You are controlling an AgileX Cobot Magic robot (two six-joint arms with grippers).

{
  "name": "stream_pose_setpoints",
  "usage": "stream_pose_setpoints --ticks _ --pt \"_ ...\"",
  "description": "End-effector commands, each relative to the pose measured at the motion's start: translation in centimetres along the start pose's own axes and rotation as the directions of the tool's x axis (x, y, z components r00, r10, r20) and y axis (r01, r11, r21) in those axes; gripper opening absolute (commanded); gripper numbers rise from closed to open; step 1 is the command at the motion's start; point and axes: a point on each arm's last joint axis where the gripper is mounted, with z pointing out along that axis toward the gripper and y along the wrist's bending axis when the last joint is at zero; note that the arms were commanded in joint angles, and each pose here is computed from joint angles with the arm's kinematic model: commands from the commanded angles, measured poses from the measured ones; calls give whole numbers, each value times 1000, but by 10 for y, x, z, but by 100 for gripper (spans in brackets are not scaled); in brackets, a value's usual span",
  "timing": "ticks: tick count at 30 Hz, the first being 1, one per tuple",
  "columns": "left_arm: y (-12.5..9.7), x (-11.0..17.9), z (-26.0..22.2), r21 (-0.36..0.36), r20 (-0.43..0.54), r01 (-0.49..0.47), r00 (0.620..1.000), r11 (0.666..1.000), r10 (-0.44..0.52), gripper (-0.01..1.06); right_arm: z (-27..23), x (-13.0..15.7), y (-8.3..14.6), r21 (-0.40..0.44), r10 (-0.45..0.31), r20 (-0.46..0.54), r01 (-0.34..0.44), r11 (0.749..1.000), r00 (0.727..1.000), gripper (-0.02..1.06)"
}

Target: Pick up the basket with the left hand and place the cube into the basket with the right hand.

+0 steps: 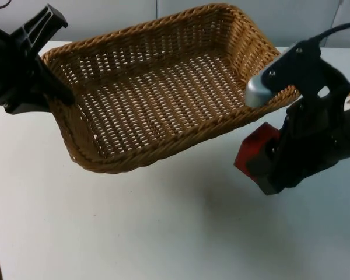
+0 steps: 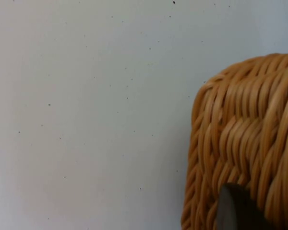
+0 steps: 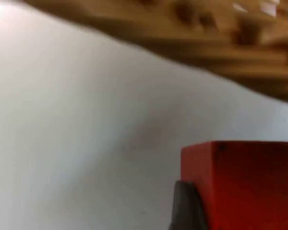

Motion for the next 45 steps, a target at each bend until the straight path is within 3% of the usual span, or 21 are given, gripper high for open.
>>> stream_pose_setpoints --ticks 1,5,8,11,13,15,19,20,23,25,28,34,36,38,39,40,41,42,43,44,45 --pt "-5 -2 -5 29 13 21 1000 999 -22 0 -23 -10 12 -56 15 16 -14 998 1000 0" --pt "-5 -2 -5 29 13 21 1000 999 -22 0 -62 -17 33 -171 45 37 -38 985 998 0" --pt "-5 -2 -5 29 13 21 1000 999 -22 0 -77 -20 39 -196 36 64 -23 980 997 0" --pt "-5 -2 -5 29 13 21 1000 999 -22 0 -89 -24 36 -170 24 133 -1 985 991 0" --pt "-5 -2 -5 29 13 21 1000 999 -22 0 -94 -32 31 -109 -33 221 58 992 975 0" --pt "-5 -2 -5 29 13 21 1000 999 -22 0 -95 -36 29 -92 -70 237 94 991 969 0" --pt "-5 -2 -5 29 13 21 1000 999 -22 0 -95 -71 12 -25 -158 284 172 985 946 0" --pt "-5 -2 -5 29 13 21 1000 999 -22 0 -95 -71 12 -25 -158 284 172 985 946 0" --pt "-5 -2 -5 29 13 21 1000 999 -22 0 -87 -113 -1 1 -213 290 222 975 933 0" --pt "-5 -2 -5 29 13 21 1000 999 -22 0 -83 -124 -6 12 -219 293 226 974 931 0" --pt "-5 -2 -5 29 13 21 1000 999 -22 0 -48 -148 -14 -5 -186 243 193 981 952 0" --pt "-5 -2 -5 28 14 20 1000 999 -20 0 3 -150 -15 -60 -122 133 131 990 984 0" --pt "-5 -2 -5 28 14 20 1000 999 -20 0 21 -143 -13 -81 -117 84 123 989 990 7" --pt "-5 -2 -5 28 14 20 1000 999 -20 0 28 -140 -12 -89 -123 59 128 988 991 21" --pt "-5 -2 -5 28 14 20 1000 999 -20 0 28 -140 -12 -89 -123 59 128 988 991 21" --pt "-5 -2 -5 28 14 20 1000 999 -20 0 29 -138 -12 -84 -144 47 148 985 988 32" --pt "-5 -2 -5 28 14 20 1000 999 -20 0 27 -138 -14 -69 -178 41 180 981 983 52" --pt "-5 -2 -5 28 14 20 1000 999 -20 0 23 -139 -15 -59 -185 45 188 980 982 57" --pt "-5 -2 -5 28 14 20 1000 999 -20 0 17 -141 -19 -38 -201 49 203 978 978 74" --pt "-5 -2 -5 28 14 20 1000 999 -20 0 17 -141 -19 -38 -201 49 203 978 978 74" --pt "-5 -2 -5 28 14 20 1000 999 -20 0 5 -144 -22 -17 -228 59 230 973 972 89"
